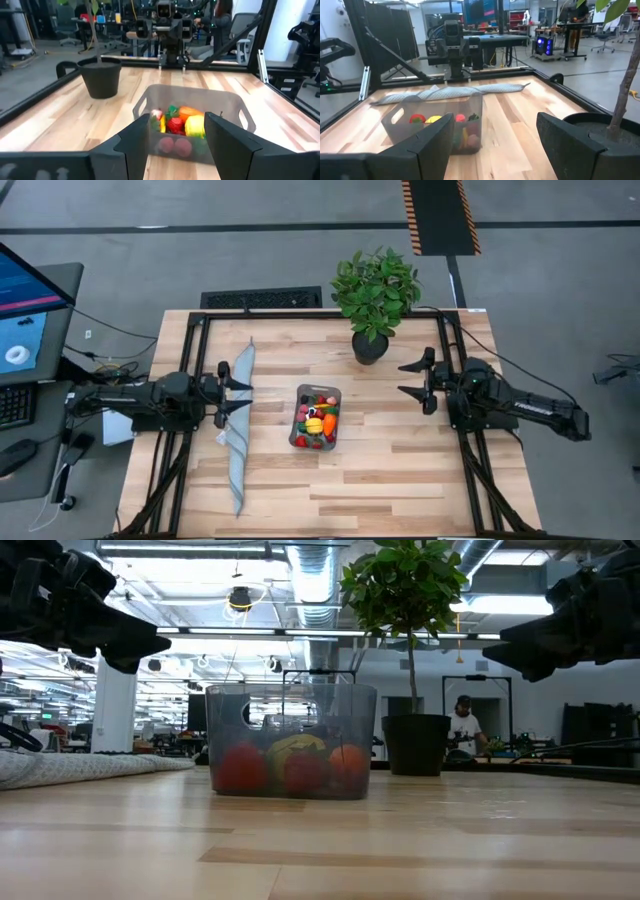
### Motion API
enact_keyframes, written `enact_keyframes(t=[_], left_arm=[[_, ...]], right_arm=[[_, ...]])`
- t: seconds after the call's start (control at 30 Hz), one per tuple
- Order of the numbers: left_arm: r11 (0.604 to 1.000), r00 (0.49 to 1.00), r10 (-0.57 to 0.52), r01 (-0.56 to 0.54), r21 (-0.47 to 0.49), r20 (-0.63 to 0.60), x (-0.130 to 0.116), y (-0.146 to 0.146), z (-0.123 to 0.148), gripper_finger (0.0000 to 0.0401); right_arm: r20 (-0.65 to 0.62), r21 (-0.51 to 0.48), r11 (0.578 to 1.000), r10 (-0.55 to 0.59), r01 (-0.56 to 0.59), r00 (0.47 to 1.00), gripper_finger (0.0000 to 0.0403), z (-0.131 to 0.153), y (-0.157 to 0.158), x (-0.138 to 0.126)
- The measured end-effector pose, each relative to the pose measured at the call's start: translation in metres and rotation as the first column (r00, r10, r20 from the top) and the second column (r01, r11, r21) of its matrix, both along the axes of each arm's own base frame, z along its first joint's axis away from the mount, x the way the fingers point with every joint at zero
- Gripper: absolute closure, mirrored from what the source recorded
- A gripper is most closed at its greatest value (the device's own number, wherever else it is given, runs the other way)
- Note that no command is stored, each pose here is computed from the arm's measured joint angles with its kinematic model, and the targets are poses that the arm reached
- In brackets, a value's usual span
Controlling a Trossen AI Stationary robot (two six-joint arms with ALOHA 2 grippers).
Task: Pick and placing Produce into tupperware
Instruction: Return to Home Position
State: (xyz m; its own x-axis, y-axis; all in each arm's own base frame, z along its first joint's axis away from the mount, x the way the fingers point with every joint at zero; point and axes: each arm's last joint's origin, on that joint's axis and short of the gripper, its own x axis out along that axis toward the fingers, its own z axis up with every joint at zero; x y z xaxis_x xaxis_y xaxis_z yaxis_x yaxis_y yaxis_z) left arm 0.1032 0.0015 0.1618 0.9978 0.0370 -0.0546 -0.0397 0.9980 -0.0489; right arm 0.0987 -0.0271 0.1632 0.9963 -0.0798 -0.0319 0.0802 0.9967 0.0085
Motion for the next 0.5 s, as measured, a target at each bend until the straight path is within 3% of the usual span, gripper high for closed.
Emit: enact_keyframes(t=[0.5], left_arm=[[1.0, 1.0, 0.0, 0.0, 0.006, -0.008, 0.0004, 0.0, -0.0009, 0.0223]], right_arm=[[0.0, 0.0, 1.0, 0.0, 0.0, 1.0, 0.0096, -0.0001, 0.0, 0.0]])
